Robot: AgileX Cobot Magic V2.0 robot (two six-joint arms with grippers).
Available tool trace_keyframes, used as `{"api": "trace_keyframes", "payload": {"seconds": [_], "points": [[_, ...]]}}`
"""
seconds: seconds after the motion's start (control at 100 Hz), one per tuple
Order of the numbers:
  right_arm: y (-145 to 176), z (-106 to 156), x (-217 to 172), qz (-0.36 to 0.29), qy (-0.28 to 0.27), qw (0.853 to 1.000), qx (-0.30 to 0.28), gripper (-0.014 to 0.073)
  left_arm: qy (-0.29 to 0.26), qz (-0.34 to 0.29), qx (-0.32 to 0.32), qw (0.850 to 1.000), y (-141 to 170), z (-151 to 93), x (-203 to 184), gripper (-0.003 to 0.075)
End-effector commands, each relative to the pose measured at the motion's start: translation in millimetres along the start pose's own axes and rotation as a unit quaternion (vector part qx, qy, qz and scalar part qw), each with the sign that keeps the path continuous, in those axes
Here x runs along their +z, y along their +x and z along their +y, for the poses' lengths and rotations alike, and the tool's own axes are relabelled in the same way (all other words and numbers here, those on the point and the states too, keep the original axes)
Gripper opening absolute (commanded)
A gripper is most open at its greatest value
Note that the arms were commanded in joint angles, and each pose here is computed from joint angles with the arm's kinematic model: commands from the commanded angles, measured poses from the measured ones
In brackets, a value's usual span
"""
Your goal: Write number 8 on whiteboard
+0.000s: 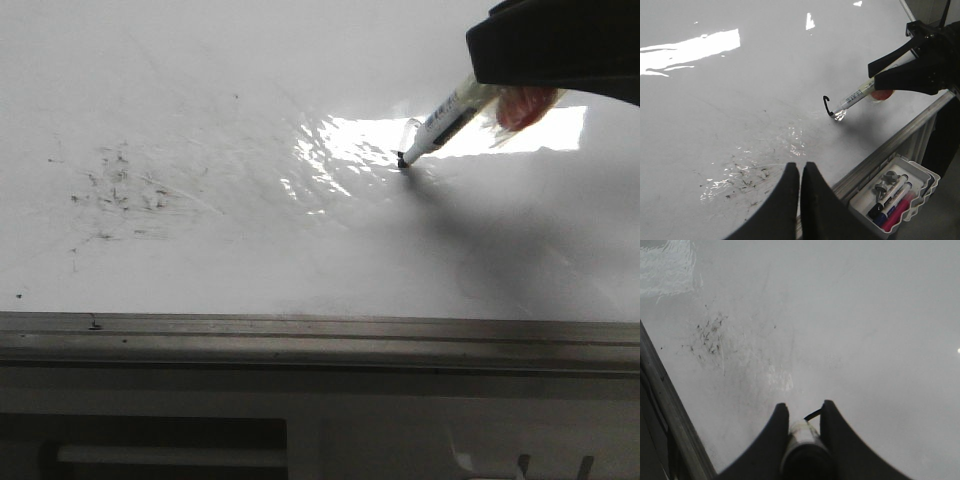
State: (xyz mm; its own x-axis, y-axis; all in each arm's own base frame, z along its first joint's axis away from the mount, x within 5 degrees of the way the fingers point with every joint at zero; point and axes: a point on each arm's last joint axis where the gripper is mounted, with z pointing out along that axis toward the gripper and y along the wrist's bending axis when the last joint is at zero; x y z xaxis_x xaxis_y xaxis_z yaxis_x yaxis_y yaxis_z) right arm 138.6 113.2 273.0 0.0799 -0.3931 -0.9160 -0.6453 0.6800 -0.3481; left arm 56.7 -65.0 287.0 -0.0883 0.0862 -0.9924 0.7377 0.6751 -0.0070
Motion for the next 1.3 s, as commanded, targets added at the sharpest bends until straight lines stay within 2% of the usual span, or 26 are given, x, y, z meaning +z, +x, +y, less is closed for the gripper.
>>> {"api": "trace_keyframes", "payload": {"seconds": [0.0, 0.34, 0.52, 0.76, 1.13, 1.29], "points": [[-6, -5, -1, -0.001, 0.007, 1.0, -0.004, -0.0043, -0.01, -0.021, -0.017, 1.0, -10, 2, -1, -0.002], [-1, -18, -28, 0.042, 0.04, 0.998, 0.008, -0.0043, -0.01, -0.021, -0.017, 1.0, -10, 2, -1, -0.002], [3, -10, -29, 0.058, 0.011, 0.998, 0.007, -0.0043, -0.01, -0.021, -0.017, 1.0, -10, 2, -1, -0.002], [0, 6, -12, 0.036, -0.031, 0.999, 0.003, -0.0043, -0.01, -0.021, -0.017, 1.0, -10, 2, -1, -0.002], [-23, -23, -6, 0.009, 0.035, 0.999, 0.002, -0.0043, 0.002, -0.016, -0.016, 1.0, -9, 0, -1, -0.002], [-32, -29, -7, -0.008, 0.047, 0.999, -0.002, -0.0043, 0.002, -0.016, -0.016, 1.0, -9, 0, -1, -0.002]]}}
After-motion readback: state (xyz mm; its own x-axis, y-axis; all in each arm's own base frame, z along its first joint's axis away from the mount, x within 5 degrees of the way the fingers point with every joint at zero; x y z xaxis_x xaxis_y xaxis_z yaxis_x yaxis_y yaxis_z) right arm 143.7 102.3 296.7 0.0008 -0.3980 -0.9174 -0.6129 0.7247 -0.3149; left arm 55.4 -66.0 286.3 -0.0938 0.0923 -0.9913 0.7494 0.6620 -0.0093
